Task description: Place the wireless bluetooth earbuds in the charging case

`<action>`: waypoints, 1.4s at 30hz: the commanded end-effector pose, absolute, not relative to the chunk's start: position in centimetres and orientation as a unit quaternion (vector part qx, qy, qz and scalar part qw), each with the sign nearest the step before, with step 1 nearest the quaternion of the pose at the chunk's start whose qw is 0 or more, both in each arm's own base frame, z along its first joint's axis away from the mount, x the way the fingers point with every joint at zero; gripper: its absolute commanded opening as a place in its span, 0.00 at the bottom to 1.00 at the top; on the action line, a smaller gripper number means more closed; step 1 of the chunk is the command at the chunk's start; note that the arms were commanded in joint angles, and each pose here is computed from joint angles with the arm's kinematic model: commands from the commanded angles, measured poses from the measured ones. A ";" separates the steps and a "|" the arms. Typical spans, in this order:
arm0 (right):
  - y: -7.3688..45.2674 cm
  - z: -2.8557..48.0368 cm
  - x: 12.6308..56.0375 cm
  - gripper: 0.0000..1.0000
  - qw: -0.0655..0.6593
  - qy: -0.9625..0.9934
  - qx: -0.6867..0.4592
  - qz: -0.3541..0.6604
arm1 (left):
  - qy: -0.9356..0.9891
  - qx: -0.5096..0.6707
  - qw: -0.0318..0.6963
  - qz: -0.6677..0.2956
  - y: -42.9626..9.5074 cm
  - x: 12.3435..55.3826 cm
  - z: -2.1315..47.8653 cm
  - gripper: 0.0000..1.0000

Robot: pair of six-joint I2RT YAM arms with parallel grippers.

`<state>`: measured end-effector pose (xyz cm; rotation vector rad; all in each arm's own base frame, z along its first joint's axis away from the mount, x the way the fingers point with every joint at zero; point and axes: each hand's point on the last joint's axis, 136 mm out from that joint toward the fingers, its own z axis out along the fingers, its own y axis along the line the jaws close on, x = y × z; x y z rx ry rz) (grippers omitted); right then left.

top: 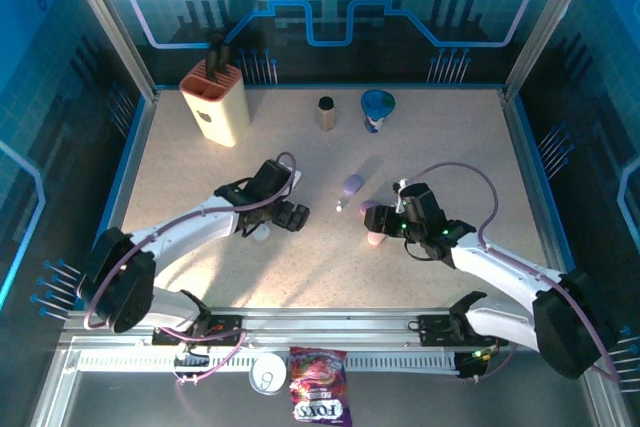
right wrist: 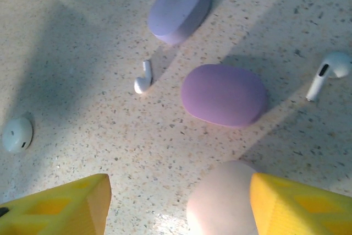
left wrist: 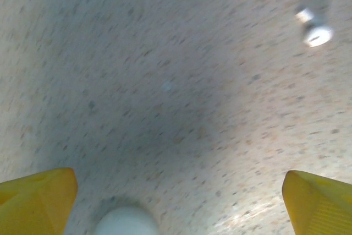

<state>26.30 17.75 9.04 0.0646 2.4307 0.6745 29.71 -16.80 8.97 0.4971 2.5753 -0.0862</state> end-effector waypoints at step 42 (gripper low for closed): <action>18.9 11.4 26.6 0.67 0.323 0.904 0.014 0.280 | 0.967 0.172 0.191 -0.007 -15.2 29.3 6.2 0.52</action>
